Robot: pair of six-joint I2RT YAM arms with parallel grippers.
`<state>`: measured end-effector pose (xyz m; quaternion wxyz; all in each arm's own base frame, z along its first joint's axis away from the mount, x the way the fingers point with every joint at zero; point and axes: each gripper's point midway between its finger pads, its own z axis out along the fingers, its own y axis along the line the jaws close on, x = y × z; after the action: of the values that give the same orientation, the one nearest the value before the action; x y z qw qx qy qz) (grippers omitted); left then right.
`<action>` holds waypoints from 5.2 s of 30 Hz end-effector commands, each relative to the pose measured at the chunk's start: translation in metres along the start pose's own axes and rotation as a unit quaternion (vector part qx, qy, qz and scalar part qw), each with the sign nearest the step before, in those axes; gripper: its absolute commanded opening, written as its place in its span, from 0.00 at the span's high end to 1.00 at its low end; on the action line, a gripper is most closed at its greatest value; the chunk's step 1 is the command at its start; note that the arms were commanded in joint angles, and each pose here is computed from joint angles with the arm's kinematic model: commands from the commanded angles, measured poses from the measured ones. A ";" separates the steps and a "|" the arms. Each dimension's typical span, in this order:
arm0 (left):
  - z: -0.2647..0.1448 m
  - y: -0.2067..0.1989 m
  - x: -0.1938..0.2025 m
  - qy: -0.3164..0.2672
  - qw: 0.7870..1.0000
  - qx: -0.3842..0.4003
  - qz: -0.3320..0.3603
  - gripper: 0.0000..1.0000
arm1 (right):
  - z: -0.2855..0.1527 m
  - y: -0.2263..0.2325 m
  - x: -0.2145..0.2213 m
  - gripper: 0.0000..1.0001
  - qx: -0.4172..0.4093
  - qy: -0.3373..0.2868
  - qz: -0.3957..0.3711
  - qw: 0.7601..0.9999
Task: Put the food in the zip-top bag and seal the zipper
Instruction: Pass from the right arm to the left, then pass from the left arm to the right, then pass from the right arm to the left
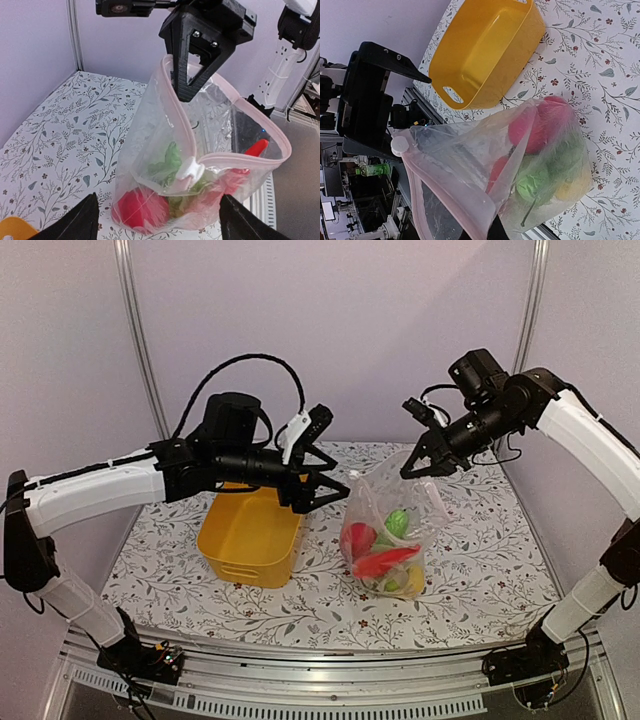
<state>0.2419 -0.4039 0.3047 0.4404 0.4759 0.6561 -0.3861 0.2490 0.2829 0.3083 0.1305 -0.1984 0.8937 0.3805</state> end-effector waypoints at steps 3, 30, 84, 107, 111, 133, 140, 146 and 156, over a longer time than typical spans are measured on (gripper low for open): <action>0.037 -0.004 0.030 0.000 0.999 0.041 0.010 0.18 | 0.013 -0.012 -0.001 1.00 0.017 0.015 -0.049 0.999; 0.051 0.023 0.004 -0.047 0.995 0.058 -0.064 0.96 | -0.036 0.017 -0.031 0.73 0.061 -0.078 -0.064 0.993; 0.014 0.003 -0.001 0.014 0.989 0.117 -0.089 0.90 | 0.055 0.068 -0.021 0.67 0.033 -0.018 -0.220 0.975; -0.014 0.003 -0.014 -0.054 0.994 0.085 -0.043 0.61 | 0.049 0.081 -0.014 1.00 -0.001 -0.039 -0.252 0.967; -0.012 0.006 -0.015 -0.063 0.994 0.080 -0.035 0.65 | 0.046 0.085 -0.011 1.00 -0.014 -0.042 -0.249 0.967; -0.002 0.015 0.008 -0.066 0.991 0.100 -0.053 0.69 | 0.046 0.082 -0.015 1.00 0.003 -0.043 -0.245 0.969; -0.005 0.021 0.008 -0.072 0.990 0.100 -0.060 0.84 | 0.046 0.080 -0.015 1.00 0.006 -0.040 -0.241 0.970; -0.007 0.021 0.005 -0.079 0.990 0.105 -0.058 1.00 | 0.047 0.074 -0.017 0.93 0.023 -0.040 -0.237 0.971; -0.019 0.016 -0.001 -0.079 0.991 0.100 -0.043 1.00 | 0.017 0.082 -0.061 0.66 0.085 -0.125 -0.275 0.950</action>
<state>0.2558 -0.3913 0.3026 0.4148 0.4525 0.6021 -0.5106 0.2592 0.3659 0.3659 0.3261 -0.3751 0.8159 0.2954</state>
